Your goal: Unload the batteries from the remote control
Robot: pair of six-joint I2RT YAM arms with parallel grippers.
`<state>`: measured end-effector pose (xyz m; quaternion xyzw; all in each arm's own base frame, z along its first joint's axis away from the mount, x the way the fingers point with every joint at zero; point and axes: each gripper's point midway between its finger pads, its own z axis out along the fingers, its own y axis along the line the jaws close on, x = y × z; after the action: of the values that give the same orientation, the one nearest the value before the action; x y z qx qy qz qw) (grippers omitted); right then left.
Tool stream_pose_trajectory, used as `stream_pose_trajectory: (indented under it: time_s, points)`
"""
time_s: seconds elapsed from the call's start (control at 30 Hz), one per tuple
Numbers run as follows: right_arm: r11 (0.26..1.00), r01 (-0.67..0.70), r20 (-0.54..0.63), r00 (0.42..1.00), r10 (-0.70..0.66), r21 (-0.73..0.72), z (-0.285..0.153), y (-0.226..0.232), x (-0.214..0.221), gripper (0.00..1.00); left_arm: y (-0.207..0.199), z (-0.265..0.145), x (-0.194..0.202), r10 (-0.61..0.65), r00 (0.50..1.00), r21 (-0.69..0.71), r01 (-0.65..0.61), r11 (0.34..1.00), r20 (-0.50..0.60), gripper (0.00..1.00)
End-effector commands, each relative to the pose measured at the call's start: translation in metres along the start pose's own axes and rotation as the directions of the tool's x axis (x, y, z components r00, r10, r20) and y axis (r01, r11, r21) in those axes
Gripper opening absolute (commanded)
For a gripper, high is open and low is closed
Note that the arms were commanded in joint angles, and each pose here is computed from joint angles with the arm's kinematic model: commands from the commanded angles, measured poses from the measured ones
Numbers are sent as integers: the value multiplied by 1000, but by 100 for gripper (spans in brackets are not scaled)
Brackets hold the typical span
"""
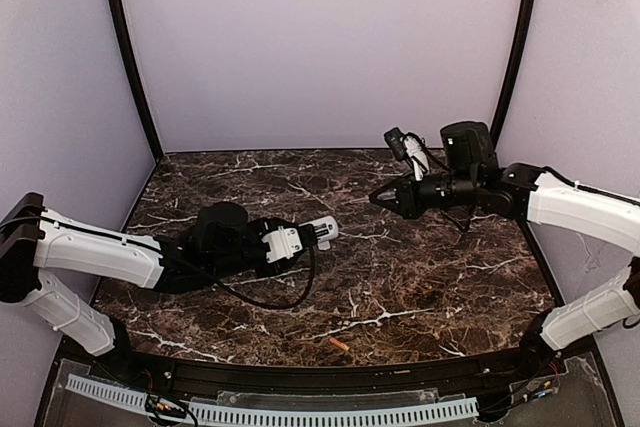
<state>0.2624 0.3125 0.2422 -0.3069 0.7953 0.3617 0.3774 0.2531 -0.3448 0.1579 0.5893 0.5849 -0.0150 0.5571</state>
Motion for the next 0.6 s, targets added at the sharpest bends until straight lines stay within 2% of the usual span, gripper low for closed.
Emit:
stream_pose_trajectory:
  time_s: [0.0,0.1,0.23,0.37,0.57]
  points:
    - [997,76,54,996,-77,34,-12,-2,-17,0,24,-17,-8,-1,999,-76,4,997,47,0]
    - [995,96,46,994,-97,22,-11,0,-14,0,27,-24,-4,-19,998,-56,22,998,62,0]
    - [993,118,42,992,-119,21,-11,-1,-12,0,32,-26,11,-64,998,-43,65,997,22,1]
    - [991,136,36,990,-137,20,-9,-2,-12,0,38,-27,21,-142,990,-25,143,989,18,0]
    - [987,163,21,986,-163,9,-11,1,-14,0,31,-29,8,-238,967,128,226,966,88,0]
